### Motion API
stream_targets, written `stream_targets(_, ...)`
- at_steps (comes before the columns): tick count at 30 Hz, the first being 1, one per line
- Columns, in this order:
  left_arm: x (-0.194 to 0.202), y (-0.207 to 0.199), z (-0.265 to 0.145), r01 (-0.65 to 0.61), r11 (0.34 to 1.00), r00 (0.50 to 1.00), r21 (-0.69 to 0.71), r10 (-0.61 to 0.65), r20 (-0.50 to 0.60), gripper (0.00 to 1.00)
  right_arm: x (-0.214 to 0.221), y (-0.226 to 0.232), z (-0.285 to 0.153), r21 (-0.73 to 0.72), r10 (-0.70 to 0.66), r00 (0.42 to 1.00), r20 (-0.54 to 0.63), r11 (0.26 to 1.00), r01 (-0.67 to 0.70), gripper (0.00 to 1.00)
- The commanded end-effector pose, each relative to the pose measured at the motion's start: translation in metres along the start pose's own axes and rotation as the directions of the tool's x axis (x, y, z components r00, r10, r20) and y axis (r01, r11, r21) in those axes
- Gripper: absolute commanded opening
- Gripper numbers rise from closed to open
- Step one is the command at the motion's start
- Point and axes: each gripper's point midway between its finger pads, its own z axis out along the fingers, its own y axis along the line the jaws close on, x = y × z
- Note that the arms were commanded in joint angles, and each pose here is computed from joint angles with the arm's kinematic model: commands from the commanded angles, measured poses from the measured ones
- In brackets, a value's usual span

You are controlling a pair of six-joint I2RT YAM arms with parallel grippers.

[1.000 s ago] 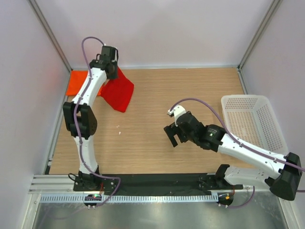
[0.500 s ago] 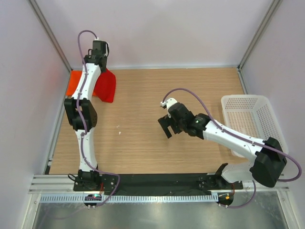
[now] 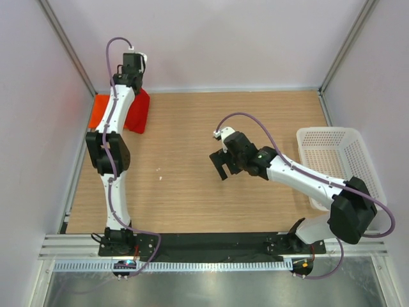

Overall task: Fold and stack the t-shirts
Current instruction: Neatly place the folded tshirt to the corner

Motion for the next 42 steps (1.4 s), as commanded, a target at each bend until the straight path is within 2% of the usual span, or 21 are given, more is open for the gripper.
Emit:
stream_targets(1, -0.043, 0.042, -0.027, 0.062, 0.994, 0.989, -0.087, -0.049, 0.14, 0.0, -0.027, 0.003, -0.002, -0.019, 0.014, 0.998, 0.069, 1.0, -0.013, 1.0)
stream_targets(17, -0.042, 0.061, -0.017, 0.093, 0.992, 0.985, -0.086, -0.079, 0.155, 0.0, -0.031, 0.006, 0.005, -0.025, 0.026, 0.998, 0.06, 0.999, -0.025, 1.0)
stream_targets(26, -0.037, 0.062, -0.001, 0.106, 0.992, 0.984, -0.066, -0.095, 0.153, 0.0, -0.033, 0.006, 0.008, -0.019, 0.032, 0.998, 0.056, 0.999, -0.031, 1.0)
stream_targets(28, -0.032, 0.077, 0.005, 0.124, 0.99, 0.982, -0.074, -0.112, 0.152, 0.0, -0.035, 0.005, 0.008, -0.017, 0.034, 0.998, 0.058, 0.999, -0.033, 1.0)
stream_targets(42, -0.012, 0.084, 0.043, 0.196, 0.981, 0.972, -0.001, -0.194, 0.132, 0.0, -0.042, 0.008, 0.02, -0.014, 0.045, 0.998, 0.047, 0.999, -0.044, 1.0)
